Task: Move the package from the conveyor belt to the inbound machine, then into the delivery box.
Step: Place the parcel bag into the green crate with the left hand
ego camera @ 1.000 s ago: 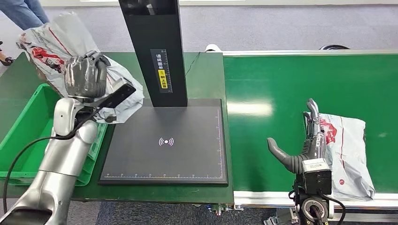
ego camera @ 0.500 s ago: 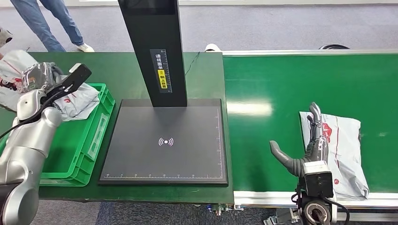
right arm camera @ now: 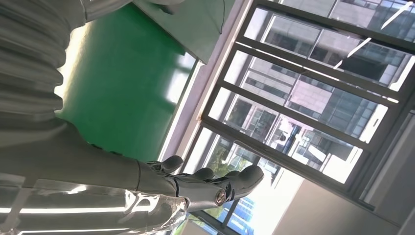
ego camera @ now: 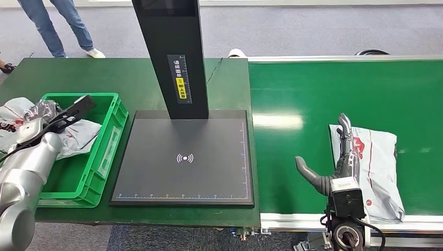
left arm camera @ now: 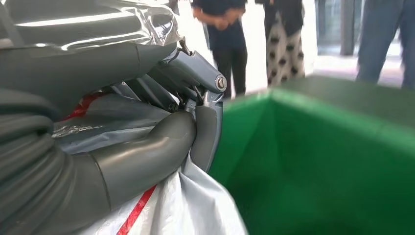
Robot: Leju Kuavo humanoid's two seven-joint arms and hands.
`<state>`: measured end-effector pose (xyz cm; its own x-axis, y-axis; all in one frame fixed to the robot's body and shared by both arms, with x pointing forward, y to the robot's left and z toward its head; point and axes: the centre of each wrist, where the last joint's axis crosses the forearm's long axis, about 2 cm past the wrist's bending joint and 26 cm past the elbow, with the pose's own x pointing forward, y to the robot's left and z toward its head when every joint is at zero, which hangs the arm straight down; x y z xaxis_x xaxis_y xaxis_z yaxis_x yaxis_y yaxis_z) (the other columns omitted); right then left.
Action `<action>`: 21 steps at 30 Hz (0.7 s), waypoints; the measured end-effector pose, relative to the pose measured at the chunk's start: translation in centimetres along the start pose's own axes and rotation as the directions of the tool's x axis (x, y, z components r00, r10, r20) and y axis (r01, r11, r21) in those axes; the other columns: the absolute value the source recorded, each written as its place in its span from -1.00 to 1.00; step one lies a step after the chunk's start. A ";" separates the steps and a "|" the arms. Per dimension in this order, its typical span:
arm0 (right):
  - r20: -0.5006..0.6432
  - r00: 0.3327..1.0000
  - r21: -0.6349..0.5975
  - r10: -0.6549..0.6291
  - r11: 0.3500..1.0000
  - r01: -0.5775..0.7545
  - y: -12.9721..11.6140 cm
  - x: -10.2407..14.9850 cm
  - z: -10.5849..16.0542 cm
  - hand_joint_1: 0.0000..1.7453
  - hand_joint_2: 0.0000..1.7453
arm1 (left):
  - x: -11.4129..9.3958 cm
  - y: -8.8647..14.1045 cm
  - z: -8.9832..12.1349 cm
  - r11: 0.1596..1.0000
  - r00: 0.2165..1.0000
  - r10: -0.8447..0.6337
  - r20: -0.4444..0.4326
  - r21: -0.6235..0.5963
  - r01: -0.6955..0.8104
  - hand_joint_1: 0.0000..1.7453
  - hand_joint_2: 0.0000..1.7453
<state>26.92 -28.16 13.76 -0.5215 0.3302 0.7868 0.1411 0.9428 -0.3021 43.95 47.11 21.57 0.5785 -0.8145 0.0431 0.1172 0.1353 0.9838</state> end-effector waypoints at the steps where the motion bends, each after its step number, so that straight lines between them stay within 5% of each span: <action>1: 0.000 1.000 0.000 -0.001 1.000 0.001 0.0 0.0 0.0 -1.00 1.00 | 0.0 -0.2 0.0 0.999 1.000 -0.003 -0.003 -0.033 0.003 0.90 1.00; 5: 0.001 1.000 0.004 0.000 1.000 0.000 0.2 0.1 -0.1 -1.00 1.00 | -0.1 -0.9 0.1 0.993 1.000 0.006 -0.004 -0.117 -0.007 -0.25 1.00; 9: -0.001 1.000 0.007 0.001 1.000 -0.001 0.2 0.1 -0.1 -1.00 1.00 | 0.0 -1.3 0.1 0.989 1.000 0.016 -0.004 -0.144 -0.017 -1.00 1.00; 15: -0.007 1.000 0.002 0.001 1.000 -0.001 0.2 0.1 -0.1 -1.00 1.00 | 0.4 -1.7 0.3 0.987 1.000 0.026 0.002 -0.156 -0.025 -1.00 1.00; 21: -0.006 1.000 -0.003 0.004 1.000 -0.004 0.0 0.2 0.0 -1.00 1.00 | 0.9 -1.3 0.4 0.992 0.991 0.123 0.048 -0.012 -0.123 -1.00 1.00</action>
<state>26.77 -28.12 13.92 -0.5155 0.3341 0.7891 0.1456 0.9416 -0.3035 44.01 45.95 20.41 0.5491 -0.8178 0.1722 0.0552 0.2411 0.9689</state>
